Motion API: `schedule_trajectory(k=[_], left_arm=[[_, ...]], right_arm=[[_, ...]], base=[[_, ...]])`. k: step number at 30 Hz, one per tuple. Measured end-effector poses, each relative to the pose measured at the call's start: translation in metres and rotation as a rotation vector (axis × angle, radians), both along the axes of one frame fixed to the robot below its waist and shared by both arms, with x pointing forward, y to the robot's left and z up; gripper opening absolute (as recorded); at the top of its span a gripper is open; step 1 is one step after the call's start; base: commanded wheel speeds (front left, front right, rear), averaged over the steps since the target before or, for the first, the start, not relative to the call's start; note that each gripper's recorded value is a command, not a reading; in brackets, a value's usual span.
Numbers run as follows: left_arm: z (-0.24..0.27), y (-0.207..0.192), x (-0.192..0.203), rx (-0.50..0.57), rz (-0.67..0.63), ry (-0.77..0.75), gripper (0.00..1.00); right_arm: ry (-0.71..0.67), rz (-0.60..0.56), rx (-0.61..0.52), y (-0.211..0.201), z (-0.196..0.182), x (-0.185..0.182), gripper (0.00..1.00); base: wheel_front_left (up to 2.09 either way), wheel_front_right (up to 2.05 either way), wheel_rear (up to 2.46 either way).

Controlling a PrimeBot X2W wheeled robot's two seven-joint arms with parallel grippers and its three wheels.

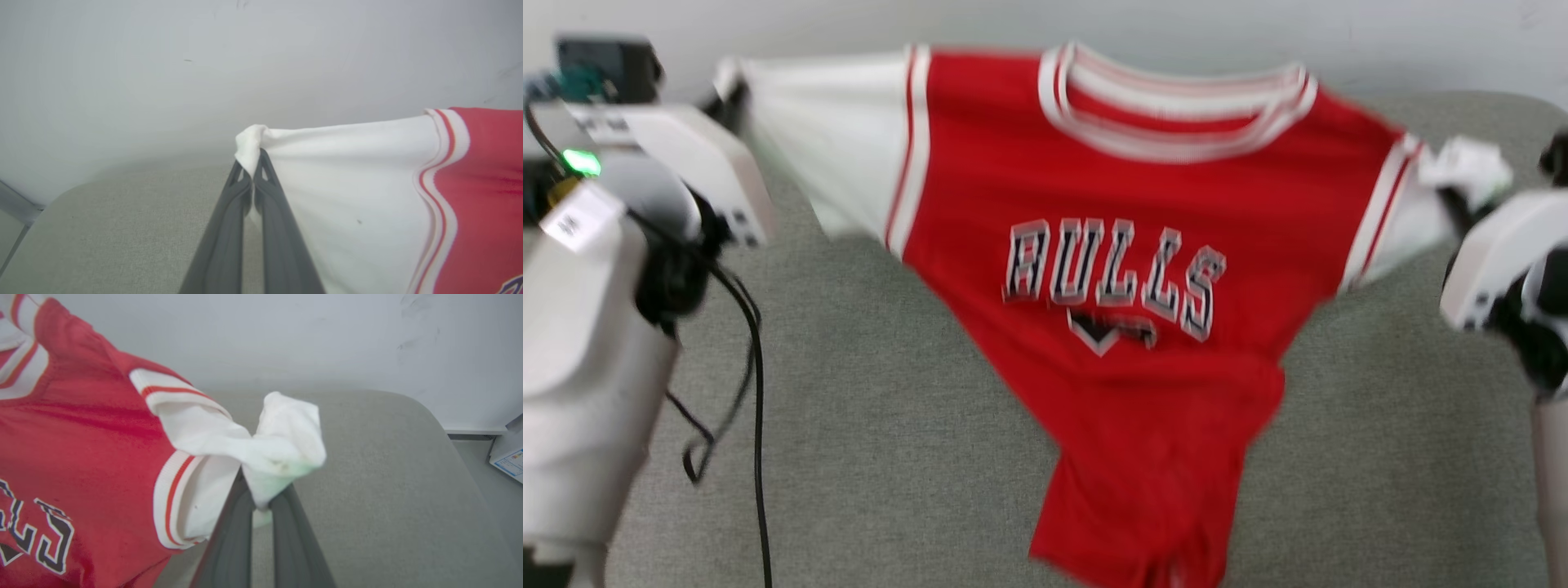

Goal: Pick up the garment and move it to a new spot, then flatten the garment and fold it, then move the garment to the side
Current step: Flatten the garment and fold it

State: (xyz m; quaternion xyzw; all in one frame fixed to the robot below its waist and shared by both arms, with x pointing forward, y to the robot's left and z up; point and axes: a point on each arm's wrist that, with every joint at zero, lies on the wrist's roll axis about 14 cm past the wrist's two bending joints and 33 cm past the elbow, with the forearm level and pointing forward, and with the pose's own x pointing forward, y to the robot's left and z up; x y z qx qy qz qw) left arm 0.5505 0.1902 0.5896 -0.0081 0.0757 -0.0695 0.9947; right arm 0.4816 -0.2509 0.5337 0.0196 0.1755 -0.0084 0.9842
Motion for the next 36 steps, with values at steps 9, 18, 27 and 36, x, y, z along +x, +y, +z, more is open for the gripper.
schedule_trajectory(k=[9, 18, 27, 36], left_arm=[[0.099, 0.018, 0.058, 0.042, 0.058, -0.316, 0.00], [0.173, 0.033, 0.104, 0.044, 0.096, -0.547, 0.00], [0.128, 0.040, 0.155, 0.023, 0.104, -0.526, 0.00], [-0.014, 0.052, 0.174, -0.056, 0.126, -0.251, 0.00]], right_arm=[[-0.290, -0.005, -0.020, 0.002, 0.106, 0.082, 0.00], [-0.541, -0.014, -0.049, 0.007, 0.195, 0.146, 0.00], [-0.551, 0.024, -0.045, 0.028, 0.168, 0.208, 0.00], [-0.350, 0.077, -0.006, 0.051, 0.049, 0.237, 0.00]], base=[[0.00, 0.00, 0.00], [0.00, 0.00, 0.00], [0.00, 0.00, 0.00], [0.00, 0.00, 0.00]])
